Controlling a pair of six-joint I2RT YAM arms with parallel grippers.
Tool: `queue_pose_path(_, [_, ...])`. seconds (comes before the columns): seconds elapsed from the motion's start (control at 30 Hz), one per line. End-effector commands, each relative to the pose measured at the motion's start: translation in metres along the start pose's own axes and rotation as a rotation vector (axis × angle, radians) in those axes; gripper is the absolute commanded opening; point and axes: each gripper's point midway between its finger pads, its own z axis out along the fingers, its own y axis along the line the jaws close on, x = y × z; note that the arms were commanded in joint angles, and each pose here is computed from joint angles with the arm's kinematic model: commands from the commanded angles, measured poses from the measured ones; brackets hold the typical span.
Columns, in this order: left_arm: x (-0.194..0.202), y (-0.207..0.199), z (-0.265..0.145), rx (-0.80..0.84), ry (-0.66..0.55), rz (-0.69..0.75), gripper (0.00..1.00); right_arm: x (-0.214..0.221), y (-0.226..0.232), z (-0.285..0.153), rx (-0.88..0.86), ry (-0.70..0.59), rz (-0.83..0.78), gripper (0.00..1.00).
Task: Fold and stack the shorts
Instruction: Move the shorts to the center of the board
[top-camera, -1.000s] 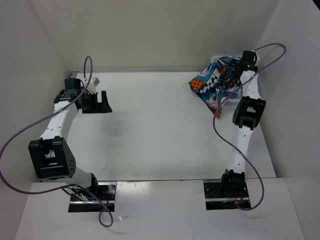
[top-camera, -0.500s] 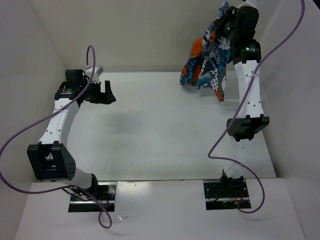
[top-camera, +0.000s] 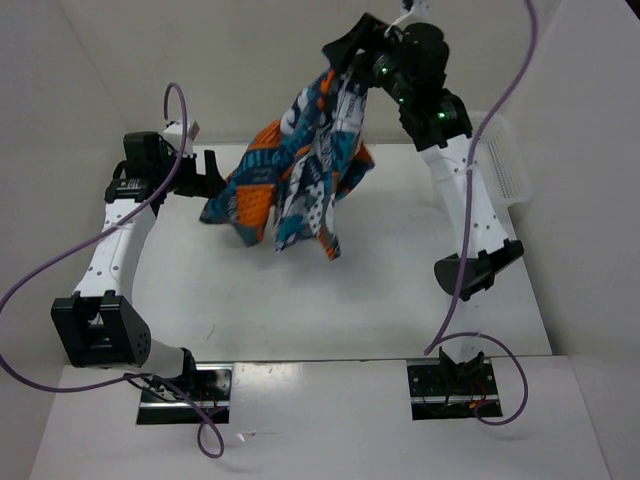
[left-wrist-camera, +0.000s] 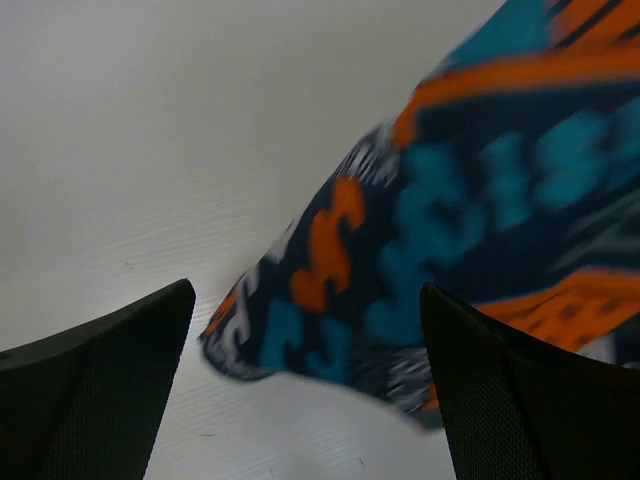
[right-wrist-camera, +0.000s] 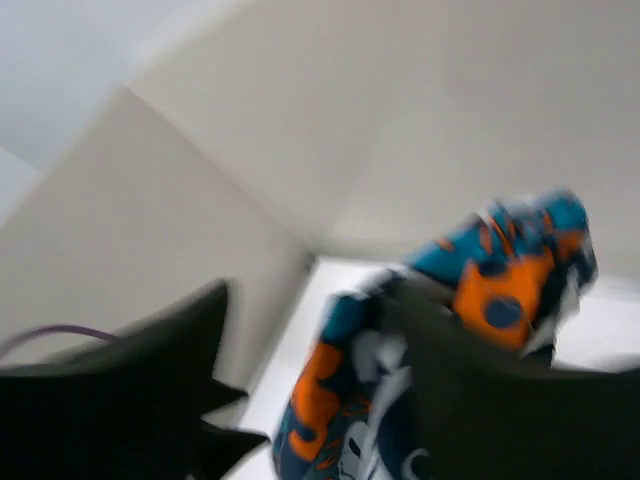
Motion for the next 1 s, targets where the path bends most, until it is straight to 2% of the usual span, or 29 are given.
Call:
queue_pose_path(0.0, [-0.036, 0.004, -0.022, -0.061, -0.103, 0.045, 1.0, 0.098, -0.031, 0.03, 0.061, 0.218, 0.041, 0.86])
queue_pose_path(0.03, [-0.03, 0.006, -0.02, -0.071, -0.091, 0.04, 1.0, 0.108, -0.032, 0.027, 0.051, 0.25, -0.011, 1.0])
queue_pose_path(0.13, [-0.011, 0.002, -0.023, -0.071, -0.033, 0.023, 1.0, 0.124, -0.042, 0.013, 0.062, 0.275, -0.108, 1.0])
queue_pose_path(0.17, [-0.008, -0.003, -0.027, -0.055, -0.021, 0.018, 1.0, 0.153, -0.062, 0.006, 0.116, 0.325, -0.124, 1.0])
queue_pose_path(0.2, [0.008, -0.015, -0.029, -0.017, 0.035, 0.003, 1.0, 0.12, -0.059, -0.006, 0.147, 0.209, -0.145, 1.0])
queue_pose_path(0.23, [0.023, -0.028, -0.028, 0.012, 0.082, 0.005, 1.0, 0.115, -0.069, -0.014, 0.184, 0.17, -0.175, 1.0])
queue_pose_path(0.27, [0.037, -0.036, -0.027, 0.032, 0.13, 0.0, 1.0, 0.144, -0.099, -0.025, 0.256, 0.208, -0.202, 1.0])
queue_pose_path(0.3, [0.057, -0.047, -0.032, 0.055, 0.196, -0.008, 1.0, 0.14, -0.111, -0.034, 0.302, 0.169, -0.233, 1.0])
queue_pose_path(0.33, [0.072, -0.069, -0.033, 0.104, 0.246, 0.015, 1.0, 0.116, -0.102, -0.045, 0.266, 0.089, -0.3, 1.0])
queue_pose_path(0.37, [0.099, -0.08, -0.033, 0.132, 0.324, 0.014, 1.0, 0.143, -0.123, -0.054, 0.297, 0.136, -0.331, 1.0])
queue_pose_path(0.43, [0.135, -0.108, -0.036, 0.183, 0.446, 0.066, 1.0, 0.157, -0.147, -0.062, 0.356, 0.157, -0.35, 1.0])
queue_pose_path(0.53, [0.18, -0.144, -0.036, 0.28, 0.57, 0.146, 1.0, 0.189, -0.183, -0.053, 0.373, 0.249, -0.298, 1.0])
queue_pose_path(0.63, [0.206, -0.177, -0.026, 0.371, 0.625, 0.224, 1.0, 0.214, -0.213, -0.039, 0.383, 0.326, -0.218, 1.0])
queue_pose_path(0.77, [0.243, -0.197, -0.017, 0.398, 0.701, 0.329, 1.0, 0.212, -0.244, -0.037, 0.464, 0.324, -0.015, 1.0])
queue_pose_path(0.97, [0.275, -0.227, -0.008, 0.469, 0.741, 0.421, 1.0, 0.215, -0.261, -0.058, 0.51, 0.326, -0.032, 1.0])
